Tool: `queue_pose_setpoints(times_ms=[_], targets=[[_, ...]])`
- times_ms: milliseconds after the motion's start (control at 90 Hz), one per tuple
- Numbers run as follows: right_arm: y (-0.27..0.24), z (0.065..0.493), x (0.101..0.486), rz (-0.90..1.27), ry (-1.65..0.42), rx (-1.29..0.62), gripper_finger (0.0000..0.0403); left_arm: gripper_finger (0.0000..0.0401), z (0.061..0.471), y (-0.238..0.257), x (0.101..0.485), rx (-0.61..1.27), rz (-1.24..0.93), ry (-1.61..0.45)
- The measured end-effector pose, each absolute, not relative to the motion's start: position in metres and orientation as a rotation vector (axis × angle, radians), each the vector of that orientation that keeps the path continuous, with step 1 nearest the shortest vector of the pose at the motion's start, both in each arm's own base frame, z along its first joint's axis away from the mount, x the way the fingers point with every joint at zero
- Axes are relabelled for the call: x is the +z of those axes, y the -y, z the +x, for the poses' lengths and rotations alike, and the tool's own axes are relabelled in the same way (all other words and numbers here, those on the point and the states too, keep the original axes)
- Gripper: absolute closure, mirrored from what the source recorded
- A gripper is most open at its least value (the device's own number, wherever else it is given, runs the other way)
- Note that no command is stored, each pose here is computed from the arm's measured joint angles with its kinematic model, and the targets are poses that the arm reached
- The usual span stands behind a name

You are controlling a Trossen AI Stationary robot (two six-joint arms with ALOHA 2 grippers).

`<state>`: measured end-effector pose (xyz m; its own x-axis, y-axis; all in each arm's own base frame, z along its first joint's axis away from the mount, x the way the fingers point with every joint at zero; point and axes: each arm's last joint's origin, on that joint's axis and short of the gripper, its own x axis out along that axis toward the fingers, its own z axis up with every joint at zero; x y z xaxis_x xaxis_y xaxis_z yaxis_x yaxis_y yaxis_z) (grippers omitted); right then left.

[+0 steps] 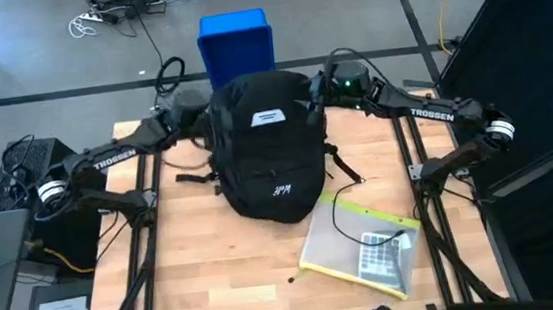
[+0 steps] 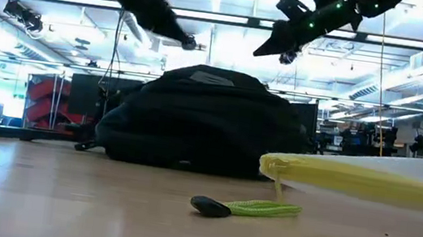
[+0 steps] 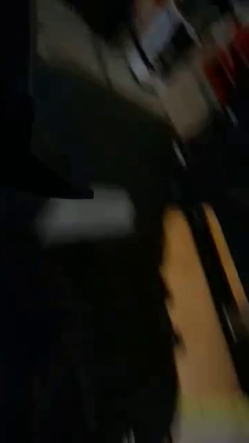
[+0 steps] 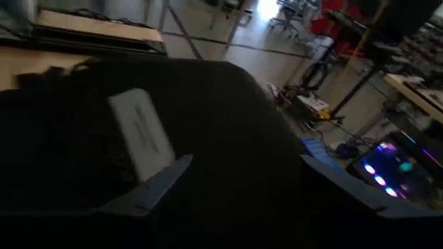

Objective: Unpack backpack
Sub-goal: Remove the cellphone from the backpack

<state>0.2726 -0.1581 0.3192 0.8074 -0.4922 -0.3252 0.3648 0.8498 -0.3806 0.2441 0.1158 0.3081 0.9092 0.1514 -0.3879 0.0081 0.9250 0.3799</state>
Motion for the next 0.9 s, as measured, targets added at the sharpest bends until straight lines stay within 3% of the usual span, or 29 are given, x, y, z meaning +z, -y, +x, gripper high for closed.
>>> queue_pose_setpoints(times_ms=[144,356,900], targets=[[0.147,0.279,0.320,-0.336,-0.422,-0.425,0.0199,0.0183,0.259,-0.072,0.302,-0.085,0.404,-0.454],[0.137,0.284,0.320,-0.351,-0.412,-0.391,0.0209,0.0183,0.273,-0.030,0.283,-0.110,0.362,-0.587],[0.137,0.284,0.320,-0.345,-0.420,-0.410,0.0171,0.0182,0.304,-0.009,0.227,-0.079,0.384,-0.813]])
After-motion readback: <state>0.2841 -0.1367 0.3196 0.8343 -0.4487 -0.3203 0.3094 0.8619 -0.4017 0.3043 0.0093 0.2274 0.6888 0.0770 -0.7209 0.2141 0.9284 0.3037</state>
